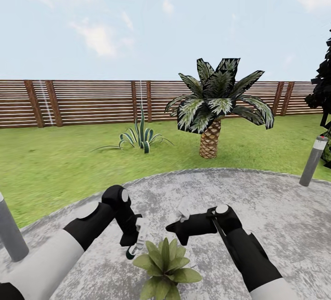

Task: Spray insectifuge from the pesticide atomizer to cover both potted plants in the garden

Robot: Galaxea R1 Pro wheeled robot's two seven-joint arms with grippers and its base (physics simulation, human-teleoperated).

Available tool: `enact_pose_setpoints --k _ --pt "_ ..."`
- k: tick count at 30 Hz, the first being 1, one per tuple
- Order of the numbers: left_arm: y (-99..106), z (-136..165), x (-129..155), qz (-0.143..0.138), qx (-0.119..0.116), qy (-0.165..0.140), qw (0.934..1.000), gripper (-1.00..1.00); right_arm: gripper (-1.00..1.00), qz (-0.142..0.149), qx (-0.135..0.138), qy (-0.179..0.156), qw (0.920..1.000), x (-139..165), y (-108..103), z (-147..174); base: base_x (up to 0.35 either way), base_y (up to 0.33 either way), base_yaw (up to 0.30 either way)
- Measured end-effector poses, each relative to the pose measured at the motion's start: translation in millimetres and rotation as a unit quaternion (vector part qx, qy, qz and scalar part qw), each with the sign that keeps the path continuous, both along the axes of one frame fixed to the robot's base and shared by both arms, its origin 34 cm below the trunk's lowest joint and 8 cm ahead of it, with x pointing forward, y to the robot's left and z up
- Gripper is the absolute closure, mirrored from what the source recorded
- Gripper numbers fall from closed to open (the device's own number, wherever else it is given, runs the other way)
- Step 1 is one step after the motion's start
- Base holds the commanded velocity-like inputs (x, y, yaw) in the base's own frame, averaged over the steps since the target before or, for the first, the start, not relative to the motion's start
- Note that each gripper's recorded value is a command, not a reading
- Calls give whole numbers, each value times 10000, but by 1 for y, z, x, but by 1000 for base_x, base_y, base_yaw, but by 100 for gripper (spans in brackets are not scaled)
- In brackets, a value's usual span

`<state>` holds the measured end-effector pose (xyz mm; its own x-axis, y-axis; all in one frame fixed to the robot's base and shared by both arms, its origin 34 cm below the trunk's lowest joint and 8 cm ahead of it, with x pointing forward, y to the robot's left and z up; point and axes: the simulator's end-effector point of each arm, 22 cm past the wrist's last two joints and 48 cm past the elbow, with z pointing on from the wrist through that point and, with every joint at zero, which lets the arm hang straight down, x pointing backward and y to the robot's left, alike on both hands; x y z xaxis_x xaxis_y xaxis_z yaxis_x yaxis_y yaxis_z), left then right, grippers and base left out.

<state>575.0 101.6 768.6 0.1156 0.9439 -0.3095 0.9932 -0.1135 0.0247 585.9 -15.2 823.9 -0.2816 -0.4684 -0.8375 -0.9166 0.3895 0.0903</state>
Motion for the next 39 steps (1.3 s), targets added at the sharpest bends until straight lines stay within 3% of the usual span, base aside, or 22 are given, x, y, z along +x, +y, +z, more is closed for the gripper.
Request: enact_pose_setpoints --k 10,22,35,39 --pt "-34 7 -7 -204 -194 -6 9996 100 100 13 9 -10 10000 0 1 1 0 0 0" --pt "-58 15 -11 -353 -348 -32 9988 100 100 18 22 -13 10000 -1 3 2 0 0 0" --pt "-68 19 -12 -334 -412 -21 9986 100 100 31 24 -15 10000 -1 4 2 0 0 0" --pt "-70 19 -12 -327 -418 -16 9986 100 100 159 -50 -19 9999 -7 11 -1 0 0 0"
